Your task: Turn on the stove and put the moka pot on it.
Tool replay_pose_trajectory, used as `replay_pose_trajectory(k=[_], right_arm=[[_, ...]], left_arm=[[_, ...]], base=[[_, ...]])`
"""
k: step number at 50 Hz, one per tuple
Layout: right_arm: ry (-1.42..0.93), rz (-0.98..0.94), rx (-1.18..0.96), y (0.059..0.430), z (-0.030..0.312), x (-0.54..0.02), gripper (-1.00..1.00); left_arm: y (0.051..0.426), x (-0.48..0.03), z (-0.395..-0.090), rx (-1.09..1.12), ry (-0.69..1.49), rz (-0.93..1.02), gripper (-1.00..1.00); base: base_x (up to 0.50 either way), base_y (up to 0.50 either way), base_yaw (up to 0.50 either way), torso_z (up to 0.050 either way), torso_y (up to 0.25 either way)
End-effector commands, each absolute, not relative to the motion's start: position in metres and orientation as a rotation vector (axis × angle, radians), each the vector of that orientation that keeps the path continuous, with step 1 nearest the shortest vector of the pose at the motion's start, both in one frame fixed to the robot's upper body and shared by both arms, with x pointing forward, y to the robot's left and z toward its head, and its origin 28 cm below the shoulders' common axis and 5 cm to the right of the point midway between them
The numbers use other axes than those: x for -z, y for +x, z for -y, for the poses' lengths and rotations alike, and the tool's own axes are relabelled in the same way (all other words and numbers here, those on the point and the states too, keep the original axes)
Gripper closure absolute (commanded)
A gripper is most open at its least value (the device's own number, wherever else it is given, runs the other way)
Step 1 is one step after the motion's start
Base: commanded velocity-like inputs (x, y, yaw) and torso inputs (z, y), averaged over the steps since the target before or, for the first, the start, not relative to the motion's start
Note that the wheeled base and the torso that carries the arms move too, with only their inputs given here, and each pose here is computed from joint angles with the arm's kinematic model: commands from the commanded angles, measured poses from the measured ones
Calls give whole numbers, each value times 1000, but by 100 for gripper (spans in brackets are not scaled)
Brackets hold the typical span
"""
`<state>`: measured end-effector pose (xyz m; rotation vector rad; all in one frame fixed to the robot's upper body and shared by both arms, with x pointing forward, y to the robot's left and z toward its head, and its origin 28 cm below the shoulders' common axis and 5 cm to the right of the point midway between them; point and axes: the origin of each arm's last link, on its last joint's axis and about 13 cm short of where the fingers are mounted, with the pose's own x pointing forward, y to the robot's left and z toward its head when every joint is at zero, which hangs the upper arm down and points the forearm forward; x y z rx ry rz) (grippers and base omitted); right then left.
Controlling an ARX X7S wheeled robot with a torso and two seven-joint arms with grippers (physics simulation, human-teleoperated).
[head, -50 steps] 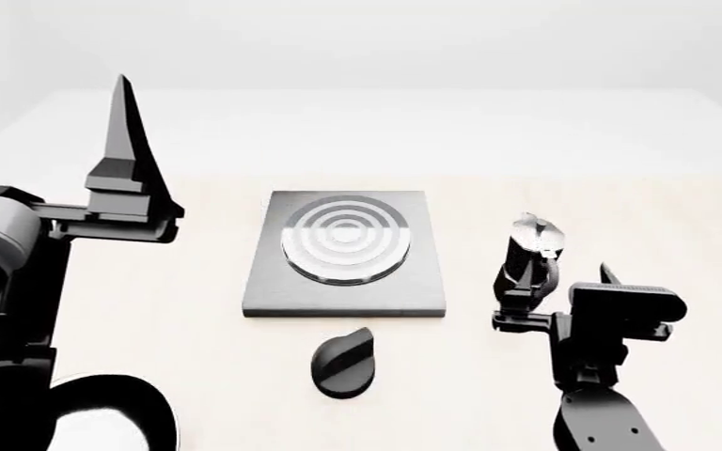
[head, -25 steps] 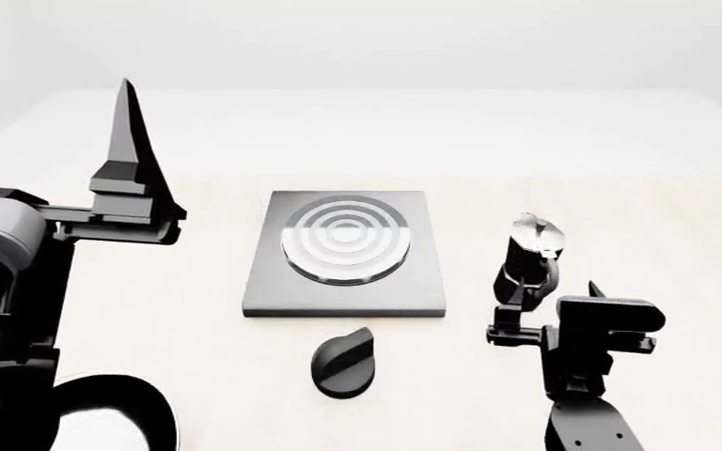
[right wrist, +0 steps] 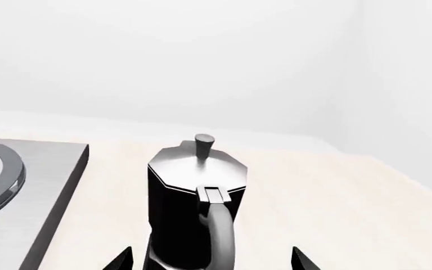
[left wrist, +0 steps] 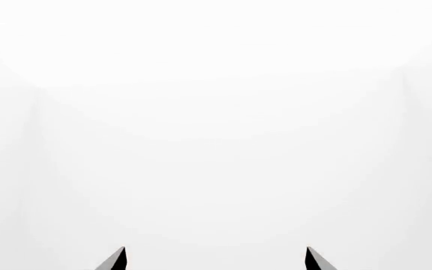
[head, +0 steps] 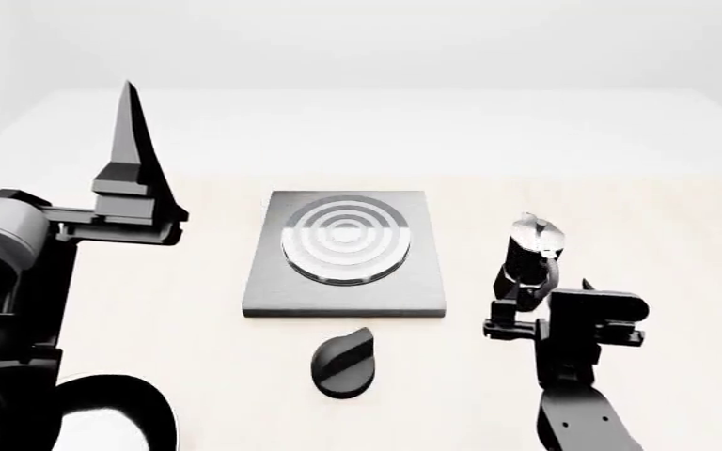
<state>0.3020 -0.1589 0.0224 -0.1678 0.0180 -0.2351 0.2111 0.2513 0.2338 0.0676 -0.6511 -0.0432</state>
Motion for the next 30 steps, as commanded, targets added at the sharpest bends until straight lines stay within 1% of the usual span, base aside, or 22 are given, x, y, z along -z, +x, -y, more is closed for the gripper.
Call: replay_pose_trajectory(k=[1,7,9,12,16,21,22,24,30], right_arm=[[-176,-36,242,309,158,-13,-100],[-180,-45,249,312,160,-20,-100],[-182,-49,252,312,160,-9,-100],[-182,-53,256,313,161,-18,-100],[-183,-57,260,314,162,-9,-100],[-186,-61,260,316,161,-17,-100],[-188,-61,262,316,161,-8,-100],[-193,-59,261,319,161,-16,-100],[-195,-64,265,320,162,-6,-100]], left_arm=[[212,-232,-251,45,65,647,-100],[211,-231,-252,42,62,645,-100],[212,-230,-252,42,62,644,-100],[212,-231,-251,44,62,644,-100],[212,-231,-251,45,62,644,-100],[213,-229,-251,45,61,640,-100],[213,-230,-251,46,60,639,-100],[213,-230,-250,47,60,639,-100],[214,-229,-251,46,59,635,-100]], base=[[0,0,0,0,0],[0,0,0,0,0],[0,0,0,0,0],[0,0,0,0,0],[0,0,0,0,0],[0,0,0,0,0],[0,0,0,0,0],[0,0,0,0,0],[0,0,0,0,0]])
